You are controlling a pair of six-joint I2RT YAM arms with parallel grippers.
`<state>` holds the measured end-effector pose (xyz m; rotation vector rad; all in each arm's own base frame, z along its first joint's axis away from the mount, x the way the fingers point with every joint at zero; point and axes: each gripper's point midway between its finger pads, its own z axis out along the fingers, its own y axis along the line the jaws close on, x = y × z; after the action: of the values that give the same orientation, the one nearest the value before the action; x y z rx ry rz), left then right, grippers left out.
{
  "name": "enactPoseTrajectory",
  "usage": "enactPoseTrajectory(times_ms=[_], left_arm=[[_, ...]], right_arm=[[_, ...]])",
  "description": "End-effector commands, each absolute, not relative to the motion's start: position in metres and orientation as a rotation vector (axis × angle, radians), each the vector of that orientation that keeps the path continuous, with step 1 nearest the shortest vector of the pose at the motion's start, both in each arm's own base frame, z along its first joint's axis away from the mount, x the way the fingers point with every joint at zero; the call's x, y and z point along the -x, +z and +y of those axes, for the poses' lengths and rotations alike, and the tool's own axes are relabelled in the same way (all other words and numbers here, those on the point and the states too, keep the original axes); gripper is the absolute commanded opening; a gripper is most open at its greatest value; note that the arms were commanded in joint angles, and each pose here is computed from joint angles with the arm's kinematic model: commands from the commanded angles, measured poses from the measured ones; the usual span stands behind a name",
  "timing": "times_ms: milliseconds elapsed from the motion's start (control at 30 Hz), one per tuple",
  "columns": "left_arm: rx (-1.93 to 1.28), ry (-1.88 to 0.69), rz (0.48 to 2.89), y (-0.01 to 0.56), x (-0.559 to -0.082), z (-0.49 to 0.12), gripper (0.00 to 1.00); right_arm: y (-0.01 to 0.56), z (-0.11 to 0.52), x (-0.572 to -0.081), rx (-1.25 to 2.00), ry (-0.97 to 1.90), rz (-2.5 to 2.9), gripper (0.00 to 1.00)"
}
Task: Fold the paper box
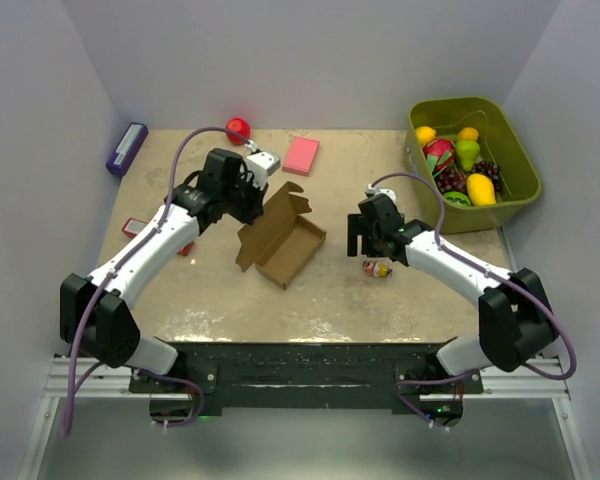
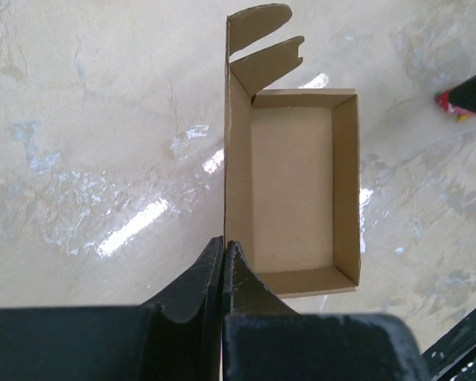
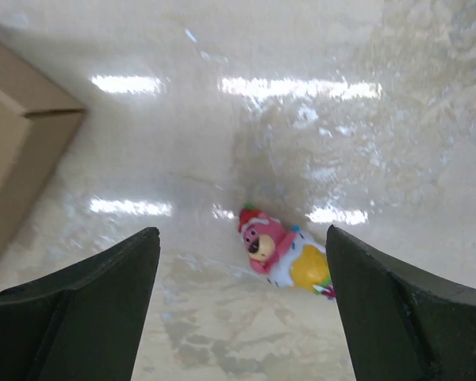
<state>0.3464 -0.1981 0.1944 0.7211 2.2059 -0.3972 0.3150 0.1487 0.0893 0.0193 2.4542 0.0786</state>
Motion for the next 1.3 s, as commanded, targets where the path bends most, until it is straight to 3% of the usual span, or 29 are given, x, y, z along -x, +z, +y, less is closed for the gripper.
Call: enactPoseTrajectory(times_ms=[0, 500, 900, 1133, 1267], left_arm=[[-0.755, -0.358, 2.169, 0.201, -0.346, -0.184, 0.00], [-0.563, -0.400, 2.169, 0.197, -0.358, -0.150, 0.00], [-0.546, -0.380, 2.165, 0.199, -0.360, -0.146, 0.00], [-0.539, -0.363, 2.167, 0.199, -0.361, -0.143, 0.00], [-0.540, -0.373, 2.160, 0.201, -0.360, -0.144, 0.00]], right_arm=[[0.075, 0.127, -0.301, 0.083, -0.075, 2.536, 0.89], [0.050, 0.124, -0.307, 0.294, -0.214, 2.668, 0.86], [0.031, 0.122, -0.283, 0.344, -0.213, 2.791, 0.74], [0.032, 0.124, -0.281, 0.338, -0.181, 2.792, 0.53], [0.039, 0.129, -0.281, 0.337, -0.134, 2.780, 0.31]])
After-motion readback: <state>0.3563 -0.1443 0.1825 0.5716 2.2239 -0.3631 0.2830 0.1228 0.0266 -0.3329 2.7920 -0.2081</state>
